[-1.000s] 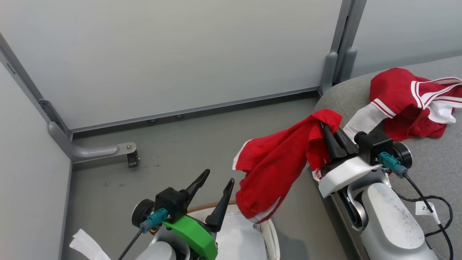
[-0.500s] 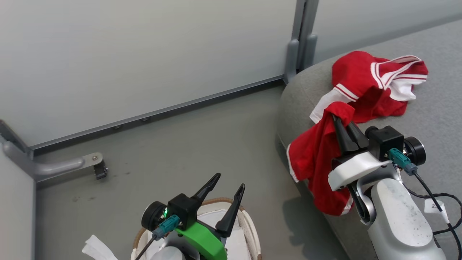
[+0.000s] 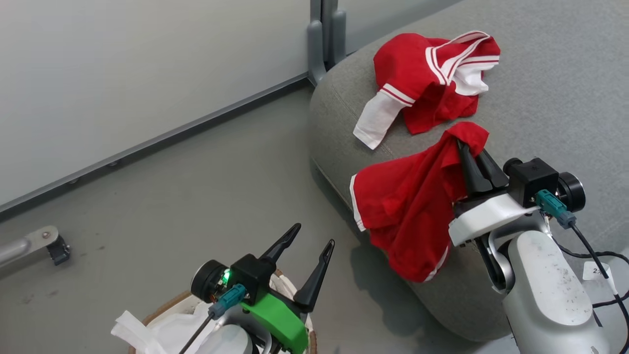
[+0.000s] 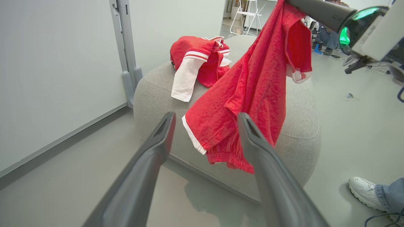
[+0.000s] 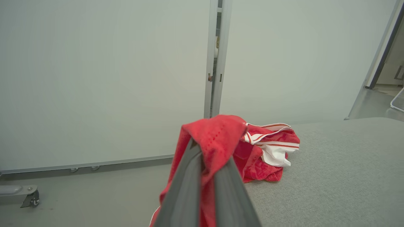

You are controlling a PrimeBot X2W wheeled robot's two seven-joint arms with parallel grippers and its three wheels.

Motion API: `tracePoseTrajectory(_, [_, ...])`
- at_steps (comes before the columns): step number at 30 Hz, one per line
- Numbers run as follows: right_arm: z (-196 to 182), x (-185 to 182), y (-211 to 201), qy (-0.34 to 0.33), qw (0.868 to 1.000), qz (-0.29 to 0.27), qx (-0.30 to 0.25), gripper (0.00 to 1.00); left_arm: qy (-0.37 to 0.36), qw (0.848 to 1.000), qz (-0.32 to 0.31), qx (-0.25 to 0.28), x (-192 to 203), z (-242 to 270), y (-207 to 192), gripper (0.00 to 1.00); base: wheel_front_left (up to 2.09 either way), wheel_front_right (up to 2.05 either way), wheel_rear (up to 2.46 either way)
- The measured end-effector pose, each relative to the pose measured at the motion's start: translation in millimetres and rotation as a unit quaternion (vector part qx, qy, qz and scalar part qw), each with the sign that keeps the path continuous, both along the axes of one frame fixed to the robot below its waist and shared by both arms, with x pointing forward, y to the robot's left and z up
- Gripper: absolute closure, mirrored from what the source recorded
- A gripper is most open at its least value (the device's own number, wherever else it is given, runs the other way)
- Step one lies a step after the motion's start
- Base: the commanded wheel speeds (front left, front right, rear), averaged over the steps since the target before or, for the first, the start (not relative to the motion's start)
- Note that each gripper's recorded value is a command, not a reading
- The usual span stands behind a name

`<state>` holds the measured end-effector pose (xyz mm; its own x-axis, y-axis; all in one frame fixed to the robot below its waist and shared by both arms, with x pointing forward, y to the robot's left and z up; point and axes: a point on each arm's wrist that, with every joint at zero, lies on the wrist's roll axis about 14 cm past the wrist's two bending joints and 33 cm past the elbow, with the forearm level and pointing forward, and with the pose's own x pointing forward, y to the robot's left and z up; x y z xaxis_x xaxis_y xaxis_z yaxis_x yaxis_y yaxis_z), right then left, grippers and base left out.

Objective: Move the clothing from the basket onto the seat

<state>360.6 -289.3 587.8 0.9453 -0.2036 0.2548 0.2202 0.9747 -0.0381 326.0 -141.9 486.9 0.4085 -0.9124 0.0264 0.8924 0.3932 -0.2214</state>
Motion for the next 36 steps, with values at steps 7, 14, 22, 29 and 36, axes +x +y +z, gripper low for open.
tracePoseTrajectory(7, [0.8,7.3,-12.1,0.013,0.999,-0.015,-0.026,1.0,0.016,1.0,-0.024,0.001,-0.6,-12.7,-11.8,0.0,0.0,0.0,0.0])
tracePoseTrajectory(14, [61.0,34.1,-29.5,-0.034,0.993,-0.016,-0.11,1.0,0.021,1.0,-0.018,-0.001,7.1,-16.8,-6.9,0.0,0.0,0.0,0.0])
tracePoseTrajectory(22, [166.9,68.5,-61.5,-0.095,0.968,-0.04,-0.228,1.0,0.019,1.0,-0.003,-0.008,19.5,-17.4,2.1,0.0,0.0,0.0,0.0])
tracePoseTrajectory(29, [252.4,86.5,-103.8,-0.086,0.93,-0.108,-0.341,1.0,0.015,1.0,0.016,-0.009,37.2,-21.3,14.7,0.0,0.0,0.0,0.0])
tracePoseTrajectory(36, [237.0,120.0,-144.6,-0.024,0.932,-0.147,-0.331,1.0,0.027,0.999,0.046,0.003,59.2,-42.0,34.5,0.0,0.0,0.0,0.0])
